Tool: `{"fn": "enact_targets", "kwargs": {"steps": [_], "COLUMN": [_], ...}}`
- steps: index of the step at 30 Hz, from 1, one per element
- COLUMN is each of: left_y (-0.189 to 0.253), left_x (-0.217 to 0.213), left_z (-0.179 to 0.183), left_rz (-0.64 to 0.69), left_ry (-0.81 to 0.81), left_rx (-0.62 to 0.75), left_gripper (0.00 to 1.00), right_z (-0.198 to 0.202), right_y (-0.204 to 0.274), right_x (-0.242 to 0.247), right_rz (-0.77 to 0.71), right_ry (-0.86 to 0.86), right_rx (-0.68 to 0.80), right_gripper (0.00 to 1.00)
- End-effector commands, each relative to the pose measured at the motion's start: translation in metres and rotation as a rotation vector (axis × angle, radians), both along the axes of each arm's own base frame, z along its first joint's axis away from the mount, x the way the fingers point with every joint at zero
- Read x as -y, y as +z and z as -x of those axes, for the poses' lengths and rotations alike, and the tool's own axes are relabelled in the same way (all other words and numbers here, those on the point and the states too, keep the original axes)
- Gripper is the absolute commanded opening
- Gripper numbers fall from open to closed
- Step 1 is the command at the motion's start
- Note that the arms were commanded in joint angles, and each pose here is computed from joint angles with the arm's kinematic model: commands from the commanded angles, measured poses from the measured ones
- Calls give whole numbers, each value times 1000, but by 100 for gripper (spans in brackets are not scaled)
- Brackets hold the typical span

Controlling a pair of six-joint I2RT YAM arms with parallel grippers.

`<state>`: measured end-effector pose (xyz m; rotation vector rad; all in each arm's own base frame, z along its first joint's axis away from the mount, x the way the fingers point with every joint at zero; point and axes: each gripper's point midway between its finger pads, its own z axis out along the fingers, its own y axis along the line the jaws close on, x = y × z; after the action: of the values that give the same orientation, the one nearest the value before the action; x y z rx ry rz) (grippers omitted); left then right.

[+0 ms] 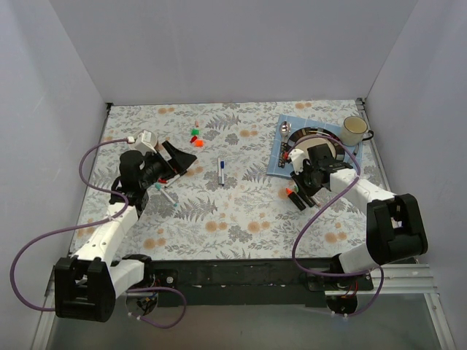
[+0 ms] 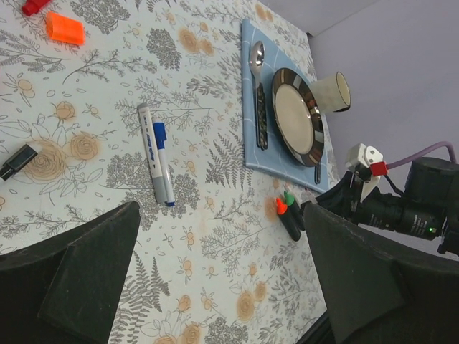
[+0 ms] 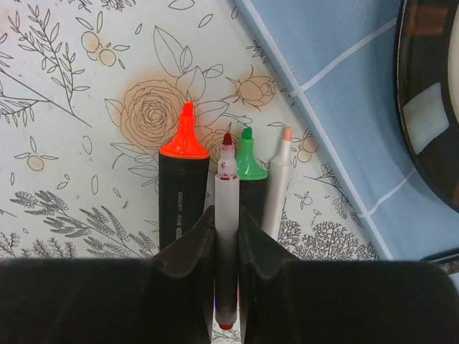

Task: Open the pen caps

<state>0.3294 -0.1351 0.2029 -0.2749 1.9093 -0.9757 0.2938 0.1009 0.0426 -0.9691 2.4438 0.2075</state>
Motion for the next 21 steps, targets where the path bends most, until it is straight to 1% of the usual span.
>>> {"fn": "enact_targets", "kwargs": {"steps": [1,3,7,14,18,21], "left_y": [-3,-3,-10,-19,-31,-46], "left_x": [6,7,11,20,31,46], "left_z": [9,10,13,16,17,17], "left_rz": [11,12,17,11,-24,-89], "left_ry": [-47,-56,-84,-120,-138,-145], "left_rx": [-17,-16,-39,-64,-91,-129], "left_gripper": [98,98,98,98,98,98], "right_z": [2,2,4,4,3,1], "right_y": [-1,-1,-1,-2,1,7], "right_x": [3,3,2,1,1,1], "right_rz": [15,14,6,7,5,-1], "right_ry": [11,14,18,20,22,20], "right_rx": [-5,-8,-12,-18,-9,12], "right_gripper": [21,22,26,28,28,28]}}
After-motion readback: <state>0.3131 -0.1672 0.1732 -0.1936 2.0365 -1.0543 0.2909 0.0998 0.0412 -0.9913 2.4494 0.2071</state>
